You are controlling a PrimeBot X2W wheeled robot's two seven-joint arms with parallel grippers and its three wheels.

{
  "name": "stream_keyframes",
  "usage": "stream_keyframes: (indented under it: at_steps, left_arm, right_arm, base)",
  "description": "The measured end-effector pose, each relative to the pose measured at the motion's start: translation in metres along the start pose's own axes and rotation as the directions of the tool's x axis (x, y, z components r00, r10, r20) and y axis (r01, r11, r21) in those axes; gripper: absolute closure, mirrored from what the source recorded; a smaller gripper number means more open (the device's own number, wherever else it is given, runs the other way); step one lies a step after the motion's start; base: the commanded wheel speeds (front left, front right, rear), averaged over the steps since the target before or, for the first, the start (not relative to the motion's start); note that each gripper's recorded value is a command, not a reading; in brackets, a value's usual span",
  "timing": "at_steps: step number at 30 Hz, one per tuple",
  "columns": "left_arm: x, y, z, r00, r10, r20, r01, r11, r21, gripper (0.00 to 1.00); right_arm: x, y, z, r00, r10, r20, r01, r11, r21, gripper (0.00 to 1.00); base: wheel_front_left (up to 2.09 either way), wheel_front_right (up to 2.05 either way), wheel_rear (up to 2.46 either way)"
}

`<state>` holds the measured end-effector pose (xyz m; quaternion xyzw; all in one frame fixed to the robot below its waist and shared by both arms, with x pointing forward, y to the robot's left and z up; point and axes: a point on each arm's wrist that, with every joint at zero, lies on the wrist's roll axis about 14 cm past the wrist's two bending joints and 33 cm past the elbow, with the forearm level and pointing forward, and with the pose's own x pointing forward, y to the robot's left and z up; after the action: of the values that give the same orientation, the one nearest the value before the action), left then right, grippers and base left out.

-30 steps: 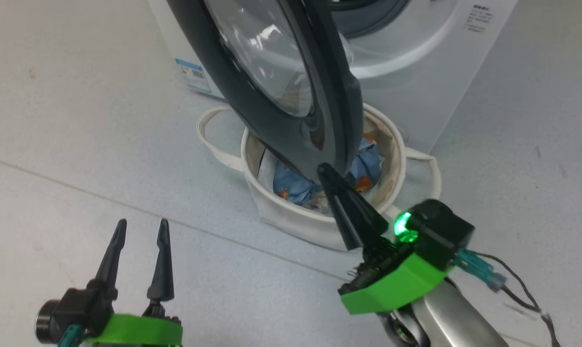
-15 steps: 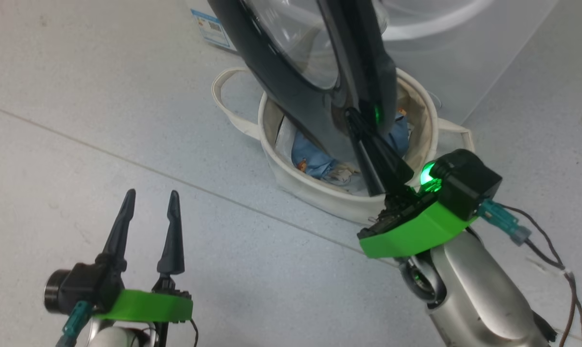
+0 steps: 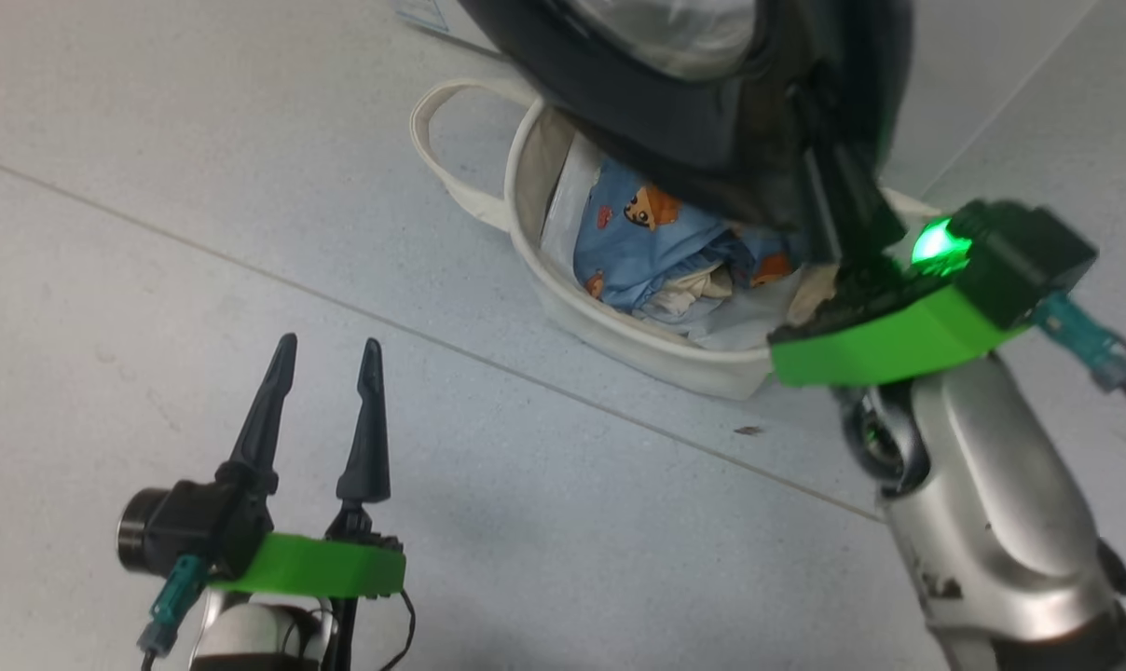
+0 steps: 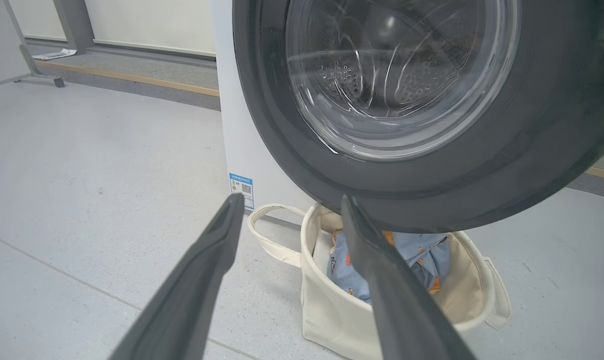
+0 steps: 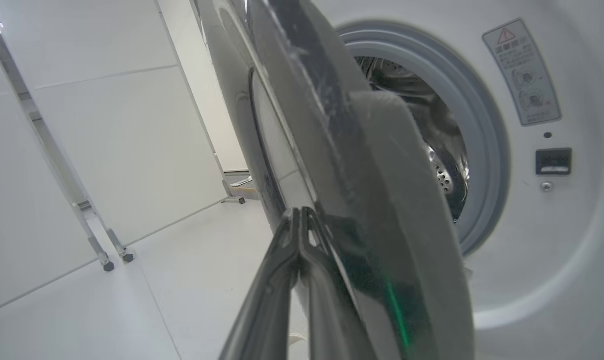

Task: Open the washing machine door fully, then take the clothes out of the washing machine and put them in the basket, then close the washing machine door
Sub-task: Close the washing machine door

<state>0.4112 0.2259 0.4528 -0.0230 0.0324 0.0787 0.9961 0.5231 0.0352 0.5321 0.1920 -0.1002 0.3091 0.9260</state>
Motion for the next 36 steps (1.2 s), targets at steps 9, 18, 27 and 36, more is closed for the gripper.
stream_keyframes:
  at_steps: [9,18,27,36]
  left_arm:
    - [0.011,-0.002,-0.016,0.999,0.020,-0.037,-0.019,1.000,0.013,0.00]
    - [0.028,-0.010,-0.032,0.998,0.012,-0.067,-0.011,1.000,0.016,0.00]
    - [0.037,-0.014,-0.042,0.997,0.007,-0.083,-0.006,1.000,0.011,0.00]
    - [0.040,-0.012,-0.045,0.996,0.014,-0.087,-0.012,1.000,0.019,0.00]
  right_arm:
    - [0.035,-0.044,0.015,0.994,-0.066,0.090,0.071,0.996,-0.059,1.00]
    - [0.056,-0.104,0.026,0.965,-0.189,0.183,0.201,0.978,-0.050,1.00]
    - [0.052,-0.153,0.039,0.910,-0.318,0.266,0.322,0.946,0.030,1.00]
    - [0.055,-0.157,0.043,0.901,-0.316,0.296,0.322,0.946,0.032,1.00]
  base:
    - [0.00,0.00,0.00]
    - [0.00,0.00,0.00]
    - [0.00,0.00,0.00]
    - [0.00,0.00,0.00]
